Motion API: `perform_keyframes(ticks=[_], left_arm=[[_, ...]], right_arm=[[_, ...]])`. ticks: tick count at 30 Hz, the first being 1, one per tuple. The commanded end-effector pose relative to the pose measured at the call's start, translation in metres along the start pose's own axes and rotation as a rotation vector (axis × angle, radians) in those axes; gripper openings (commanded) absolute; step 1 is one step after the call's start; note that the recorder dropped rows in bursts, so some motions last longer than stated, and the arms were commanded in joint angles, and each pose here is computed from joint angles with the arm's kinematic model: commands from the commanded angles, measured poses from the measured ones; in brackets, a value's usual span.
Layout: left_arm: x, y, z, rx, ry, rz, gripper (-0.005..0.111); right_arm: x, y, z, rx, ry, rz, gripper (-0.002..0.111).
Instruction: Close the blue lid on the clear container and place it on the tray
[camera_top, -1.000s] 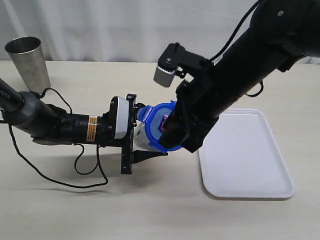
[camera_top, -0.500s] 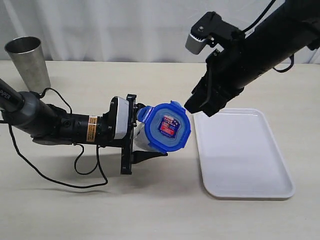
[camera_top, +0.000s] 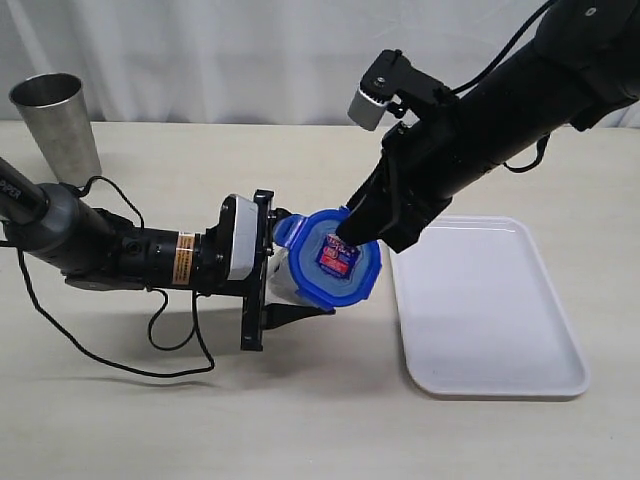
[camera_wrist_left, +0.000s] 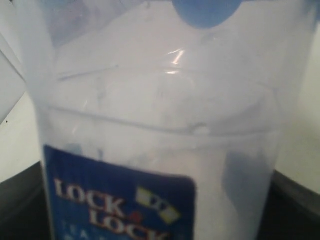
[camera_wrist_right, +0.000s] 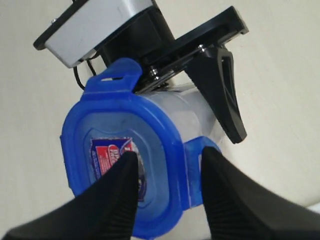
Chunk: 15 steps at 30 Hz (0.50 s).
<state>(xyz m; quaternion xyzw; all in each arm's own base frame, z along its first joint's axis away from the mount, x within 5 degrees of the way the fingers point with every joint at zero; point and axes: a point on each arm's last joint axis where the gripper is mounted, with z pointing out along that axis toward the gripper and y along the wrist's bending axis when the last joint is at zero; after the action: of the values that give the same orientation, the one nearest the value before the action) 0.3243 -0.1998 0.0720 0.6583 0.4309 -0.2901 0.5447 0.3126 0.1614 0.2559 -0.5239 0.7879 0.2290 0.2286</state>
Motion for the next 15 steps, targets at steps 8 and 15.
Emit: perform_keyframes(ticks=[8, 15], left_arm=[[-0.008, 0.004, 0.0, -0.023, -0.048, 0.0, 0.0], [-0.008, 0.005, 0.0, -0.031, -0.048, -0.005, 0.0]], right_arm=[[0.008, 0.012, 0.037, -0.082, 0.096, 0.049, 0.033], [0.019, 0.01, 0.062, -0.203, 0.135, 0.096, 0.029]])
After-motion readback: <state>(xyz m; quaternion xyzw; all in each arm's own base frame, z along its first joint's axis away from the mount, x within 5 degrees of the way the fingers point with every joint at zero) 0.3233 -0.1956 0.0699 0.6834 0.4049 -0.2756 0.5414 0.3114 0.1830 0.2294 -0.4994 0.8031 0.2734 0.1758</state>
